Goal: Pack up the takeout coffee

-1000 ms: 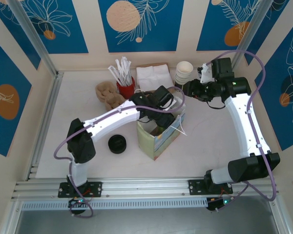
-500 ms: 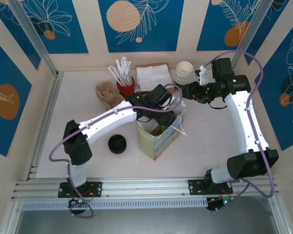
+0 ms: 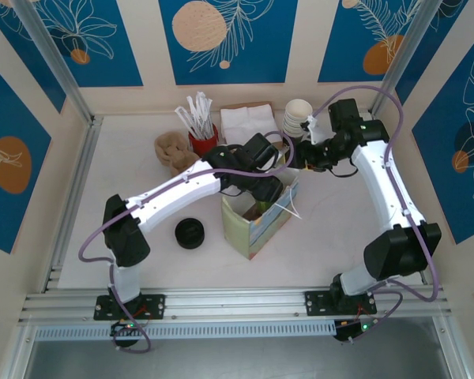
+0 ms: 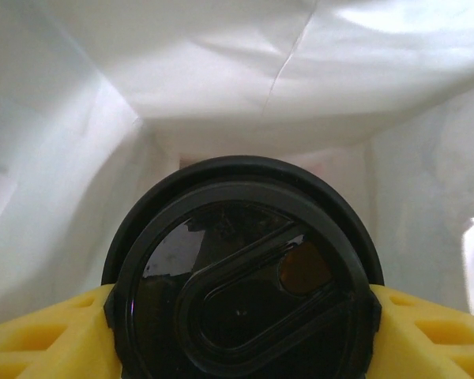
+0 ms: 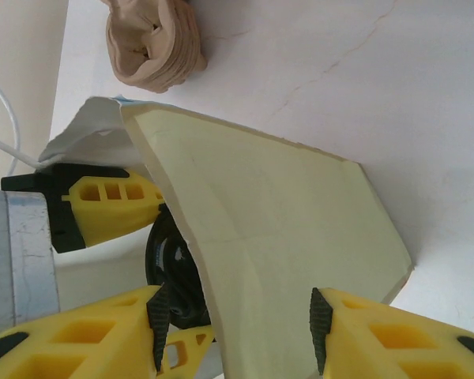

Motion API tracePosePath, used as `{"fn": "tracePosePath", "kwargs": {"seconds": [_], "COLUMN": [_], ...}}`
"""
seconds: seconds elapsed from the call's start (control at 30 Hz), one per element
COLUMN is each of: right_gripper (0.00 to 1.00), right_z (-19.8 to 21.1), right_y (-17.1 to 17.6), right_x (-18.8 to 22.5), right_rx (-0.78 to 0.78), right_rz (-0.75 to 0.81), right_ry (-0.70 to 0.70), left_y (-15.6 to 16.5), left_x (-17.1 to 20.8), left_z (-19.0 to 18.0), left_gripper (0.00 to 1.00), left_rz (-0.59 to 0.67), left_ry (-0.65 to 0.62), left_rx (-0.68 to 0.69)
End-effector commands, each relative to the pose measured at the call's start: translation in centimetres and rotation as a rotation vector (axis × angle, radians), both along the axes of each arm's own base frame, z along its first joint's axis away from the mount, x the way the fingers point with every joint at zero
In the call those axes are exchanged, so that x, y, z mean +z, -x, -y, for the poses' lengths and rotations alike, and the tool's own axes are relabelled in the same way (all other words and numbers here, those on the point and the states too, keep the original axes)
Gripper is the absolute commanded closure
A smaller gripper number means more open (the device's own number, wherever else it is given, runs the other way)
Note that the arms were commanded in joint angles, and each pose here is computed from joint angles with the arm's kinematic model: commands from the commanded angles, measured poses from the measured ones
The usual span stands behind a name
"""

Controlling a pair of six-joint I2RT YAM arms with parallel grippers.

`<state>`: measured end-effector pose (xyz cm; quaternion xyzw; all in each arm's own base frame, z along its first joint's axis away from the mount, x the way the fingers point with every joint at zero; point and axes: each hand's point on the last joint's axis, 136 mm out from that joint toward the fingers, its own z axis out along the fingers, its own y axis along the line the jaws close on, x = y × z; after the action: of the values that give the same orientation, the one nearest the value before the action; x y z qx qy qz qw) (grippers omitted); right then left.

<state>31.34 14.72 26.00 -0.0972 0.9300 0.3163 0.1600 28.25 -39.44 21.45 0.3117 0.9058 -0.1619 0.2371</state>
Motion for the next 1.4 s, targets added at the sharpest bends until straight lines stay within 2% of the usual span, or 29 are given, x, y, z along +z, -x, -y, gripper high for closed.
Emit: {"fn": "tracePosePath", "kwargs": {"seconds": [0.0,0.07,0.17,0.2,0.3,0.37,0.63,0.77,1.0,1.37], "right_gripper": [0.48,0.55,0.78,0.83,0.93,0.96,0.99,0.99,1.00,1.00], "right_z": [-1.7,-2.3,-3.0,-3.3,-3.9,-4.2,-5.4,-6.2,-7.5,-8.6], "right_y": [-0.3,-0.9,-1.8,-2.0,-2.6,-2.9,-3.2,-2.5,-1.3,-0.7], "right_x": [0.0,-0.1,0.6,0.9,2.0,2.7,4.6,4.1,5.9,6.4], "right_rx": [0.083,0.102,0.114,0.120,0.139,0.152,0.208,0.265,0.347,0.383], "right_rz": [0.023,0.025,0.037,0.045,0.082,0.106,0.191,0.206,0.296,0.291], "right_ry": [-0.019,-0.018,-0.030,-0.033,-0.045,-0.059,-0.086,-0.077,-0.131,-0.215], "left_y": [0.4,0.4,0.5,0.5,0.6,0.7,0.0,-0.7,-1.9,-2.4], "left_x": [0.6,1.0,1.5,1.6,2.0,2.3,2.5,2.5,2.2,3.6], "left_z": [0.2,0.0,-0.5,-0.7,-1.0,-1.3,-2.6,-3.2,-4.0,-4.7], "left_gripper": [0.31,0.32,0.31,0.31,0.31,0.32,0.31,0.31,0.31,0.31], "left_rz": [0.003,0.009,0.022,0.027,0.039,0.043,0.125,0.200,0.290,0.389], "left_ry": [0.007,0.008,0.002,0.000,0.001,0.003,-0.015,-0.030,-0.036,-0.006], "left_rx": [-0.003,0.000,0.004,0.006,0.010,0.019,0.079,0.113,0.154,0.150]}}
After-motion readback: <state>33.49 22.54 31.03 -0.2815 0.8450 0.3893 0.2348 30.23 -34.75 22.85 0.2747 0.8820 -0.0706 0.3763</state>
